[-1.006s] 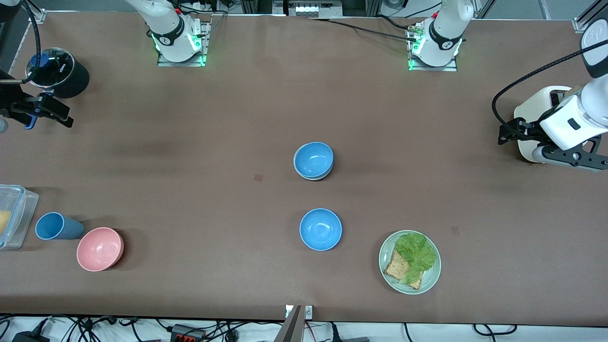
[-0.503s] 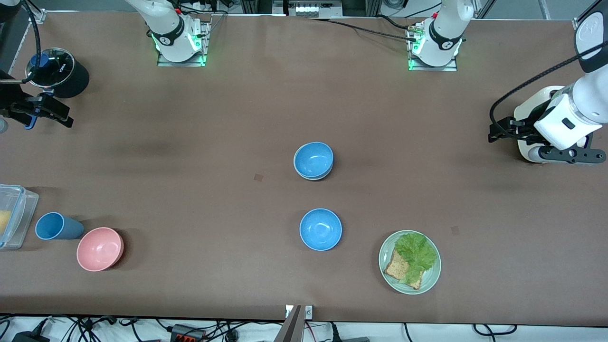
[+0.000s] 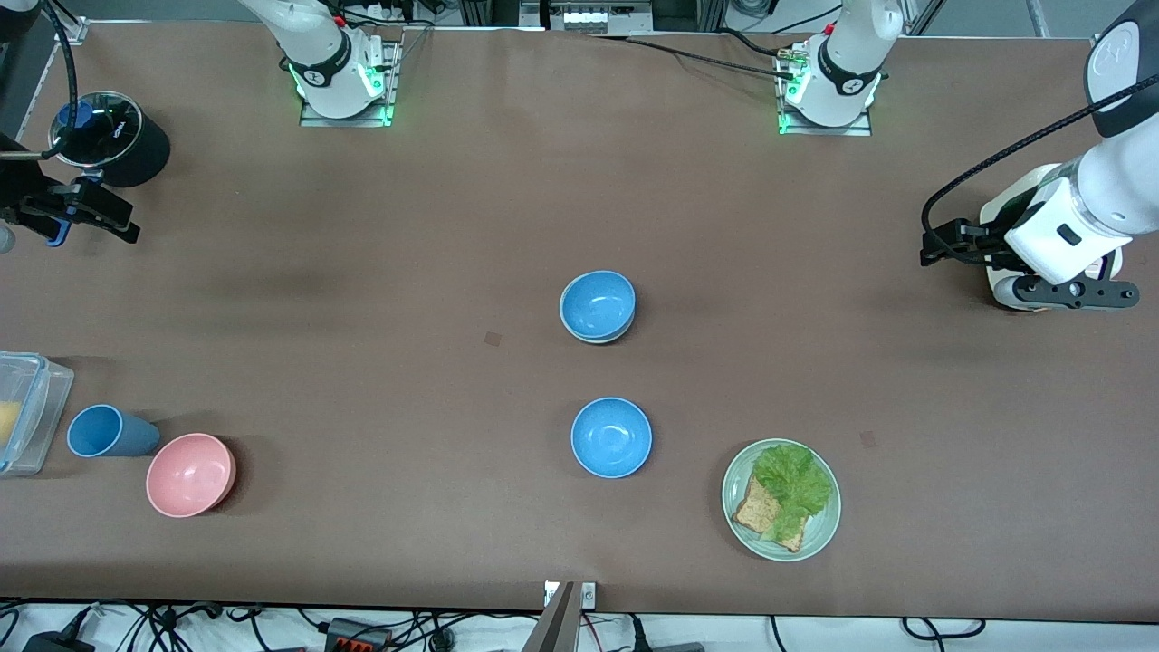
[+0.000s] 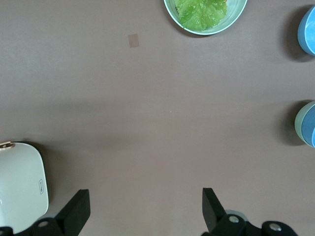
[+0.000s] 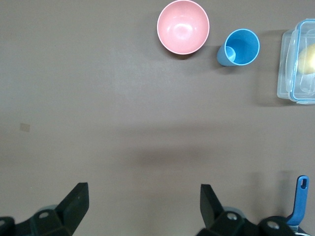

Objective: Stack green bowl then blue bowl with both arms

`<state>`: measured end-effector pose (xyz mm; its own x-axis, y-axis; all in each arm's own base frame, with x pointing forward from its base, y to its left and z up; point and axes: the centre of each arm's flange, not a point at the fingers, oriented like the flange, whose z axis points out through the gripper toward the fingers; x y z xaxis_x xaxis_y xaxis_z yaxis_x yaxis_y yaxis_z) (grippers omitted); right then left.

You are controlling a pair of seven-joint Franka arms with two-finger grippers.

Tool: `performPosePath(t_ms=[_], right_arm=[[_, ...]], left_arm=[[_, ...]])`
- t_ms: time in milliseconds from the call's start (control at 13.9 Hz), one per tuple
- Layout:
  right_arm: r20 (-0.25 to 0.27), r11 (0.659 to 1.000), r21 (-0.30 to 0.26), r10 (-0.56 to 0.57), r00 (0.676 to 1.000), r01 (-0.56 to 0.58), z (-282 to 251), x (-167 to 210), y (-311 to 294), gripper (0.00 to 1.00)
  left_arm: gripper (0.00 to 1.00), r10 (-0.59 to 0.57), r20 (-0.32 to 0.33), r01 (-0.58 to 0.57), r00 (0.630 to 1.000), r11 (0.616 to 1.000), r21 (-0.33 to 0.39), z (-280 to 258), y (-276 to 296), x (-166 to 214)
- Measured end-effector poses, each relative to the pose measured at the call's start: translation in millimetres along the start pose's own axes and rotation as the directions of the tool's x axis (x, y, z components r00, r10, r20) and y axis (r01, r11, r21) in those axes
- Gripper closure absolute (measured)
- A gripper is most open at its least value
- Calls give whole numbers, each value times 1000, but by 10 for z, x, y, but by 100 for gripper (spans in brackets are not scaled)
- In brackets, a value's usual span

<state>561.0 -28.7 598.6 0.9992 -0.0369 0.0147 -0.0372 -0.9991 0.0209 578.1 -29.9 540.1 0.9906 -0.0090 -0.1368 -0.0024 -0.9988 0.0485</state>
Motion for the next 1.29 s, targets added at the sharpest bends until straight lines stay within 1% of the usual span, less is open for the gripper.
performPosePath(t_ms=[215, 287, 359, 503, 862, 1149, 1293], right_arm=[[0, 1000, 0, 0, 1000, 0, 0, 0, 0, 0], [0, 1000, 0, 0, 1000, 0, 0, 0, 0, 0], [0, 1000, 0, 0, 1000, 0, -1, 0, 0, 0], [0, 1000, 0, 0, 1000, 0, 0, 0, 0, 0], [0, 1000, 0, 0, 1000, 0, 0, 0, 0, 0], [0, 1000, 0, 0, 1000, 0, 1, 0, 0, 0], [0, 1000, 0, -3, 1000, 3, 1, 0, 0, 0]], left_arm=[[0, -145, 5, 145, 989, 989, 6, -120, 20, -34], [0, -161, 0, 161, 987, 987, 10, -162, 72, -42], [0, -159, -2, 159, 987, 987, 11, -208, 147, -56], [0, -145, 15, 144, 989, 989, 16, -264, 244, -106], [0, -139, 17, 139, 990, 990, 17, -308, 263, -140], [0, -81, 11, 81, 997, 997, 14, -337, 200, -146], [0, -71, -6, 71, 997, 997, 10, -354, 128, -121]])
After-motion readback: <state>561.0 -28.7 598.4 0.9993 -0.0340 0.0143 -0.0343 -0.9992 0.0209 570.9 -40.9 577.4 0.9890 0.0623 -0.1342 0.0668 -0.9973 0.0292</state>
